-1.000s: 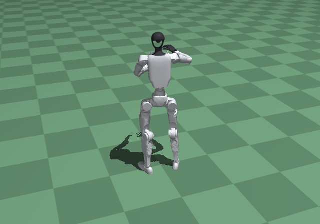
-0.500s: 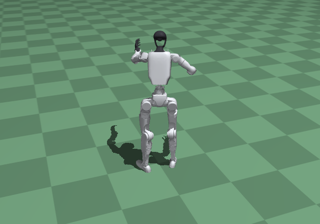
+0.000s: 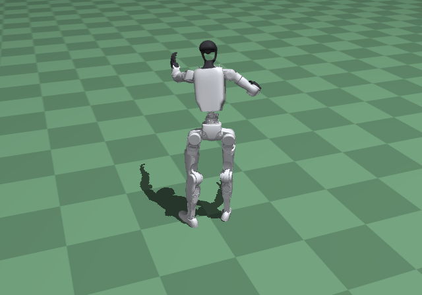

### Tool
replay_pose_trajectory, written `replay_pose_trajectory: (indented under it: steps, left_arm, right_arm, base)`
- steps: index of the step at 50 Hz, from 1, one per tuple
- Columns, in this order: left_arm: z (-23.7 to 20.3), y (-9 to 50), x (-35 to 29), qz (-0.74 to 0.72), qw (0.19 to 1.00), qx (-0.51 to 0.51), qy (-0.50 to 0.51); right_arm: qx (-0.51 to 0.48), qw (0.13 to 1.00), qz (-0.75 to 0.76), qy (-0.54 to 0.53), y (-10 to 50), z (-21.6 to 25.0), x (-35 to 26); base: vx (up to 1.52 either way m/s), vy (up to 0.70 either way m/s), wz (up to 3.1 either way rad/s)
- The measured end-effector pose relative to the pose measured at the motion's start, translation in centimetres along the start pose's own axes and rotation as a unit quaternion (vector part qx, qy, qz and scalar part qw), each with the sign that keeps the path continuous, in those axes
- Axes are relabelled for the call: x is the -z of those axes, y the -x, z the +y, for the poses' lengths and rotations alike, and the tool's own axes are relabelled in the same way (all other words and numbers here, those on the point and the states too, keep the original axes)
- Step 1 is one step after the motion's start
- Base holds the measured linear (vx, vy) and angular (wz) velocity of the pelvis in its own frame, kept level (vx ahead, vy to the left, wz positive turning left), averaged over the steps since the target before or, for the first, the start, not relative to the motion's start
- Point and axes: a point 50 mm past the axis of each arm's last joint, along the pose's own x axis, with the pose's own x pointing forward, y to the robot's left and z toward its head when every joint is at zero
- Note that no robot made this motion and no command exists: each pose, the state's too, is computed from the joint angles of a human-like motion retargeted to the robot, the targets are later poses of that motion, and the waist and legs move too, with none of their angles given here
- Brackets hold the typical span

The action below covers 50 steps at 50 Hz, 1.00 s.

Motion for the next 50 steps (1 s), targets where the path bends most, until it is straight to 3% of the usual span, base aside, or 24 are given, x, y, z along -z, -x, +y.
replay_pose_trajectory:
  steps: [7,12,20,26,31,33,38,41,43,45,47,50]
  left_arm:
    - [-8.2,5.8,1.0,-0.082,0.962,0.243,-0.098]
    - [-12.6,10.7,2.0,-0.129,0.928,0.323,-0.136]
    - [-19.5,17.9,5.3,-0.055,0.903,0.419,-0.075]
    - [-23.5,22.1,7.0,0.047,0.889,0.455,0.015]
    - [-25.2,23.6,7.3,0.124,0.895,0.418,0.098]
    - [-25.5,23.7,7.2,0.150,0.900,0.391,0.125]
    - [-26.3,23.4,6.5,0.193,0.898,0.354,0.174]
    - [-26.4,23.0,5.9,0.184,0.900,0.350,0.182]
    - [-26.4,22.5,5.3,0.164,0.904,0.352,0.179]
    - [-26.3,22.1,4.8,0.135,0.908,0.359,0.169]
    - [-26.2,22.0,4.4,0.105,0.910,0.369,0.154]
    - [-26.0,21.8,3.9,0.069,0.914,0.376,0.140]
  right_arm:
    - [0.012,0.996,0.058,0.071,0.9,-2.4,2.9]
    - [0.058,0.979,0.150,0.123,1.1,-5.0,6.4]
    - [0.106,0.933,0.314,0.142,-0.2,-9.3,10.4]
    - [0.175,0.931,0.280,0.155,-4.9,-11.9,6.6]
    - [0.245,0.956,0.158,0.024,-9.9,-11.4,0.0]
    - [0.244,0.962,0.099,-0.077,-11.5,-10.1,-3.0]
    - [0.125,0.913,-0.034,-0.386,-13.4,-4.9,-10.7]
    - [0.050,0.890,-0.107,-0.440,-13.0,-2.7,-14.9]
    - [0.023,0.902,-0.170,-0.395,-12.2,-2.2,-17.9]
    - [0.022,0.927,-0.250,-0.279,-11.2,-2.2,-20.7]
    - [0.052,0.937,-0.334,-0.084,-10.3,-2.5,-23.2]
    - [0.128,0.870,-0.434,0.198,-9.0,-2.9,-26.5]
  base:
    - [0.08,0.04,0.20]
    - [0.07,0.05,0.26]
    - [0.03,0.06,0.34]
    - [0.00,0.01,0.26]
    - [0.00,-0.02,0.04]
    - [-0.01,-0.05,0.10]
    - [0.00,-0.03,0.06]
    - [0.00,0.00,0.00]
    - [0.00,0.00,0.00]
    - [0.00,0.00,0.00]
    - [0.00,0.00,0.00]
    - [0.00,0.00,0.00]
